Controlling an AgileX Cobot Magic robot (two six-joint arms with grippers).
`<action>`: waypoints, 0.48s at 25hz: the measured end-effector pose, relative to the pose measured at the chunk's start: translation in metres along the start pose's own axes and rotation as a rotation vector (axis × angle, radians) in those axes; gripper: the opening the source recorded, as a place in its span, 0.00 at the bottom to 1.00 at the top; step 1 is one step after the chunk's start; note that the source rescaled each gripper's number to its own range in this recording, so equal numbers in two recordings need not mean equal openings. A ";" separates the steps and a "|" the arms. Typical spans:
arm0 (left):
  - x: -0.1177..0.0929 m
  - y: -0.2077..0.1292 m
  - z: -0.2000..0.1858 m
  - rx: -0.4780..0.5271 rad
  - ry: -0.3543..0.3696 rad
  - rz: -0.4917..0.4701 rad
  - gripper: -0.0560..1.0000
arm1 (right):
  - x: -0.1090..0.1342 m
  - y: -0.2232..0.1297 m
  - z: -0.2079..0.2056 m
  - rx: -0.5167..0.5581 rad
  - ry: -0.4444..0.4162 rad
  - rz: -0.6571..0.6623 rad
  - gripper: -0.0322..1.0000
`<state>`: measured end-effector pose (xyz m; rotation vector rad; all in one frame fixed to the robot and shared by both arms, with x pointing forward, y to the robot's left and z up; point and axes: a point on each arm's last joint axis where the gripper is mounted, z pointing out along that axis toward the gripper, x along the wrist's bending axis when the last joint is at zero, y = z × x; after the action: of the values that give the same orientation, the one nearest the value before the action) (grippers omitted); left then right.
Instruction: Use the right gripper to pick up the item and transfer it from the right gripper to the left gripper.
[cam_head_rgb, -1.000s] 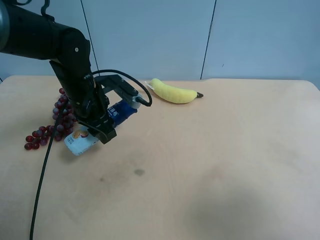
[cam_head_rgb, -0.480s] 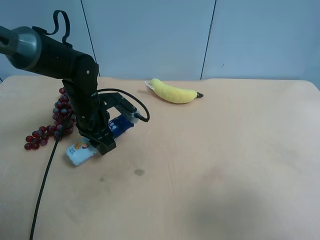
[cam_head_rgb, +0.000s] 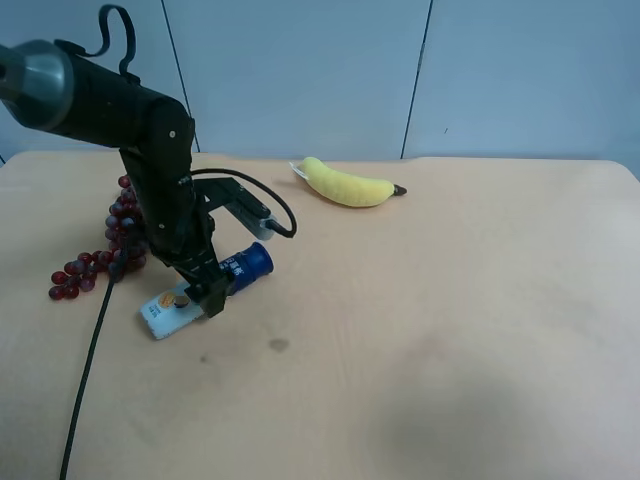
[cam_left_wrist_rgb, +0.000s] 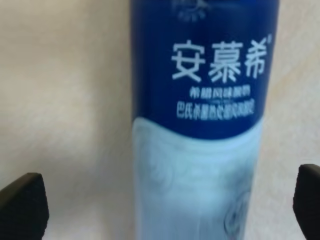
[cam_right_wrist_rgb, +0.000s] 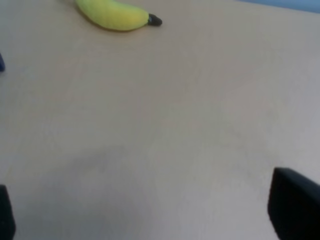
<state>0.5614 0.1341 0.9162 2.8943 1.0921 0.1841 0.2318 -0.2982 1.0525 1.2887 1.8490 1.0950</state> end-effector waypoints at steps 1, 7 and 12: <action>0.002 0.002 -0.011 -0.014 0.009 -0.002 0.99 | 0.000 0.000 0.000 0.000 0.000 0.000 1.00; 0.009 0.005 -0.094 -0.140 0.059 -0.025 0.99 | 0.000 0.000 0.000 0.000 0.000 0.000 1.00; 0.006 -0.015 -0.161 -0.277 0.105 -0.041 0.99 | 0.000 0.000 0.000 0.000 0.000 0.000 1.00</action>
<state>0.5357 0.1484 1.0757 2.6406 1.0453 0.4516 0.2318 -0.2982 1.0525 1.2887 1.8490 1.0950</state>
